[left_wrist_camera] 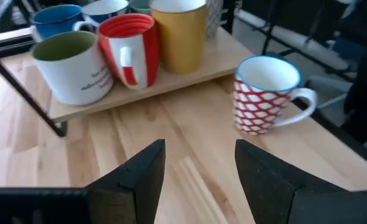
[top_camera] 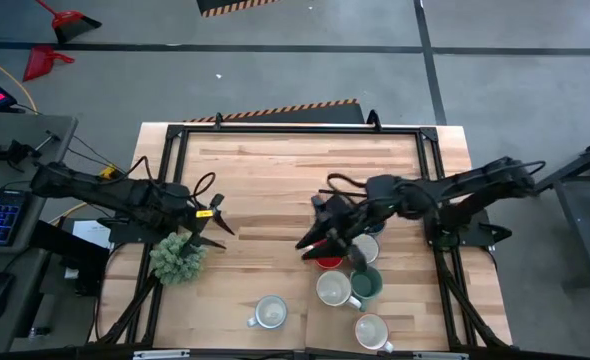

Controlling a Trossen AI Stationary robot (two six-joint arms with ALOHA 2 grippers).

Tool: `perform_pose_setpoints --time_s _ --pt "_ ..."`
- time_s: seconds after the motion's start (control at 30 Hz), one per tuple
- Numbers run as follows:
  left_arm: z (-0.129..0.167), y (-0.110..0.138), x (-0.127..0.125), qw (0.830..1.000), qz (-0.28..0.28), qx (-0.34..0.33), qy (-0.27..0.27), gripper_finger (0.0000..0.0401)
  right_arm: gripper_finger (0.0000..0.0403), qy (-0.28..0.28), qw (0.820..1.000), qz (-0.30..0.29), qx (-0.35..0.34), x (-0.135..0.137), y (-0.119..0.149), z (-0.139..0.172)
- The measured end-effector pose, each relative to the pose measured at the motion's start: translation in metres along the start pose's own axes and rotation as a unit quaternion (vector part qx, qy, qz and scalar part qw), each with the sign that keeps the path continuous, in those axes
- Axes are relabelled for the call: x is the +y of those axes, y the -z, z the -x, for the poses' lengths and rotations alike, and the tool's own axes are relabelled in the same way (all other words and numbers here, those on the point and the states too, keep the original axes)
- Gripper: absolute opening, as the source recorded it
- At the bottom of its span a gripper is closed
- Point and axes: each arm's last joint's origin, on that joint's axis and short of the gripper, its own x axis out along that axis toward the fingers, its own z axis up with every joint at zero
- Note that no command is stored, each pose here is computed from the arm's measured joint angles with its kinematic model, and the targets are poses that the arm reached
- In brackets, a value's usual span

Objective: Place coffee mugs
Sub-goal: Put the red and white mug on the shelf

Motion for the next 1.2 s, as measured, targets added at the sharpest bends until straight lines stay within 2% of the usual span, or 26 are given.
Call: perform_pose_setpoints --time_s 0.07,0.17,0.37,0.47,0.57,0.7,0.87,0.97,1.07,1.2 --pt "0.001 0.003 0.001 1.000 0.003 -0.009 0.013 0.0184 0.0108 -0.004 1.000 -0.002 0.005 0.001 -0.003 -0.015" --pt "0.001 0.014 0.002 0.999 0.032 -0.024 0.003 0.0184 0.0108 0.003 0.999 -0.018 0.045 -0.001 0.000 -0.037" --pt "0.008 0.019 0.005 0.996 0.050 -0.058 -0.053 0.0184 0.0108 0.002 0.996 -0.013 0.086 -0.003 0.008 -0.072" --pt "0.008 0.027 0.006 0.993 0.065 -0.063 -0.083 0.0184 0.0108 0.012 0.992 -0.044 0.121 -0.011 0.024 -0.090" --pt "0.007 0.029 0.006 0.988 0.074 -0.101 -0.087 0.0184 0.0108 0.008 0.983 -0.088 0.161 -0.019 0.045 -0.105" --pt "0.006 0.034 0.006 0.986 0.079 -0.103 -0.105 0.0184 0.0108 0.010 0.978 -0.108 0.179 -0.023 0.062 -0.118" --pt "0.003 0.044 0.007 0.984 0.100 -0.049 -0.136 0.0184 0.0108 0.038 0.975 -0.106 0.192 -0.024 0.082 -0.129" --pt "0.003 0.041 0.008 0.979 0.136 -0.069 -0.134 0.0184 0.0108 0.050 0.976 -0.096 0.188 -0.024 0.084 -0.131" --pt "0.005 0.033 0.008 0.977 0.126 -0.112 -0.131 0.0184 0.0108 0.060 0.977 -0.096 0.181 -0.024 0.084 -0.132" --pt "0.008 0.024 0.009 0.970 0.126 -0.161 -0.131 0.0184 0.0108 -0.024 0.982 -0.077 0.169 -0.017 0.072 -0.134"
